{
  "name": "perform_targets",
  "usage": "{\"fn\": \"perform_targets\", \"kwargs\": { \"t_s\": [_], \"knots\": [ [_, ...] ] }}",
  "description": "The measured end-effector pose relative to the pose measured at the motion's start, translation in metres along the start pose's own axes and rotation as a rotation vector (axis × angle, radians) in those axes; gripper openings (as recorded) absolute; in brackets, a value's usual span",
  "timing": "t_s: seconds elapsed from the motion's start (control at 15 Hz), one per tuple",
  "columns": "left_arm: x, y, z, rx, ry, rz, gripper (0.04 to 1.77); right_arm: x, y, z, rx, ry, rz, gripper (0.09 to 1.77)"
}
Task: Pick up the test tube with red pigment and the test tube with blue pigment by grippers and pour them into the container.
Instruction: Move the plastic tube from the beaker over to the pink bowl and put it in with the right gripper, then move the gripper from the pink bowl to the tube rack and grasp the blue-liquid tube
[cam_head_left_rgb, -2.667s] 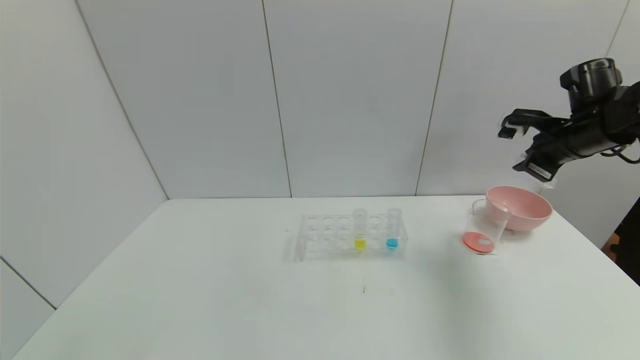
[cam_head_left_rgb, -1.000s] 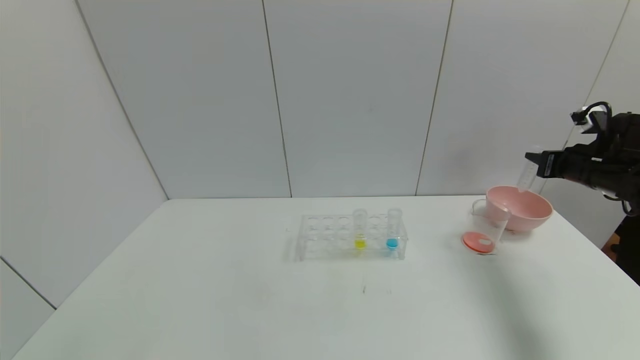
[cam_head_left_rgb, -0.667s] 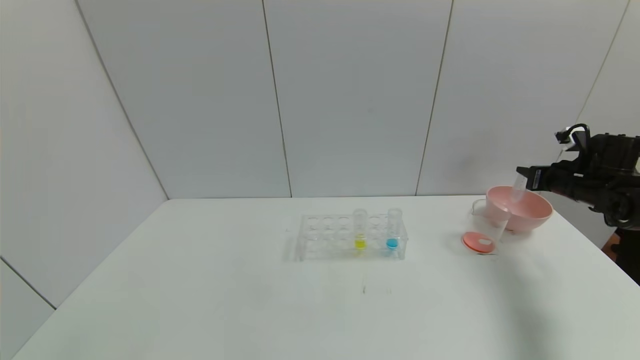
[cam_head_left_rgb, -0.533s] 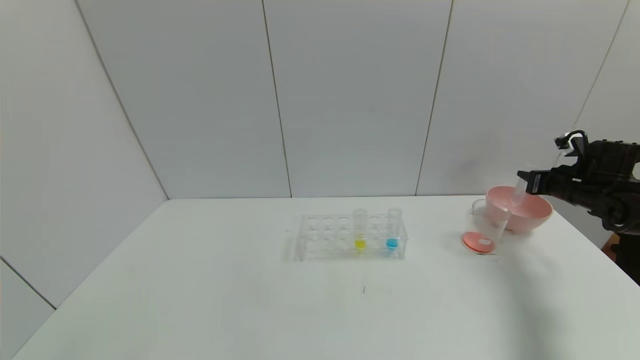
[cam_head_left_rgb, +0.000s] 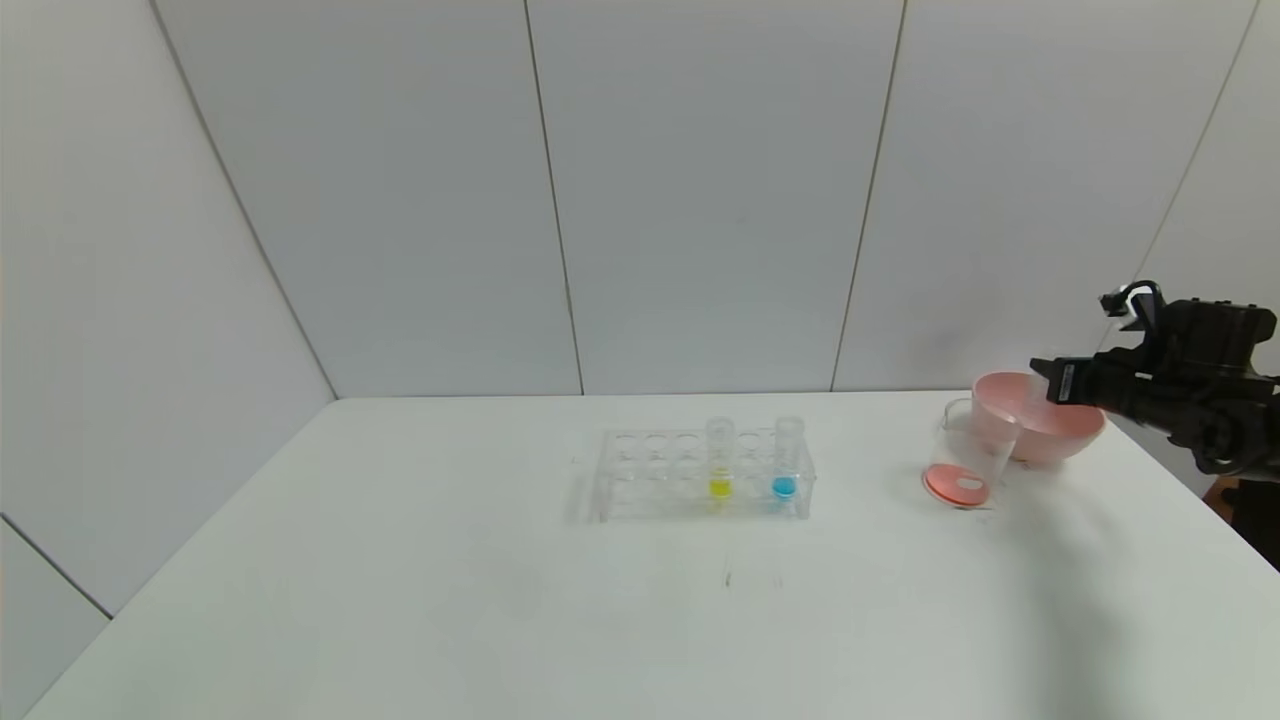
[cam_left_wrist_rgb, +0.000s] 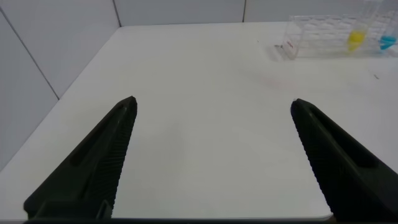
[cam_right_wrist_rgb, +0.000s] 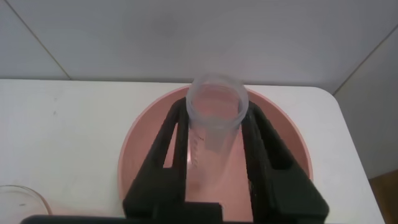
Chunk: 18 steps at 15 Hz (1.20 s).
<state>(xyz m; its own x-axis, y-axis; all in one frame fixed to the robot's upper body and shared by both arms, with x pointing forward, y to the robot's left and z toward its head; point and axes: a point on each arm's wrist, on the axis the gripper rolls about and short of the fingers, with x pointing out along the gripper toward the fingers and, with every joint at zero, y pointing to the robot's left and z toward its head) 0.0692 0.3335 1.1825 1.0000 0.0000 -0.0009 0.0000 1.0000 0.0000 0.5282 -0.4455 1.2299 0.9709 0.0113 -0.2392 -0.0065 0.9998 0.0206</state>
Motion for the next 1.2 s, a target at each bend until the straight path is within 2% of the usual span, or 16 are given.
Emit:
{"fn": "perform_targets", "kwargs": {
  "t_s": [0.2,0.47,0.8,1.2],
  "knots": [
    [0.000,0.000,0.000,0.000,0.000,0.000,1.76,0.000,0.000,0.000,0.003,0.001,0.000,0.98],
    [0.000,0.000,0.000,0.000,0.000,0.000,1.76,-0.001,0.000,0.004,-0.002,-0.024,-0.004,1.27],
    [0.000,0.000,0.000,0.000,0.000,0.000,1.76,-0.016,0.003,0.003,0.002,-0.008,-0.004,1.48],
    [0.000,0.000,0.000,0.000,0.000,0.000,1.76,-0.074,0.021,0.002,0.016,0.024,0.007,1.60]
  ]
}}
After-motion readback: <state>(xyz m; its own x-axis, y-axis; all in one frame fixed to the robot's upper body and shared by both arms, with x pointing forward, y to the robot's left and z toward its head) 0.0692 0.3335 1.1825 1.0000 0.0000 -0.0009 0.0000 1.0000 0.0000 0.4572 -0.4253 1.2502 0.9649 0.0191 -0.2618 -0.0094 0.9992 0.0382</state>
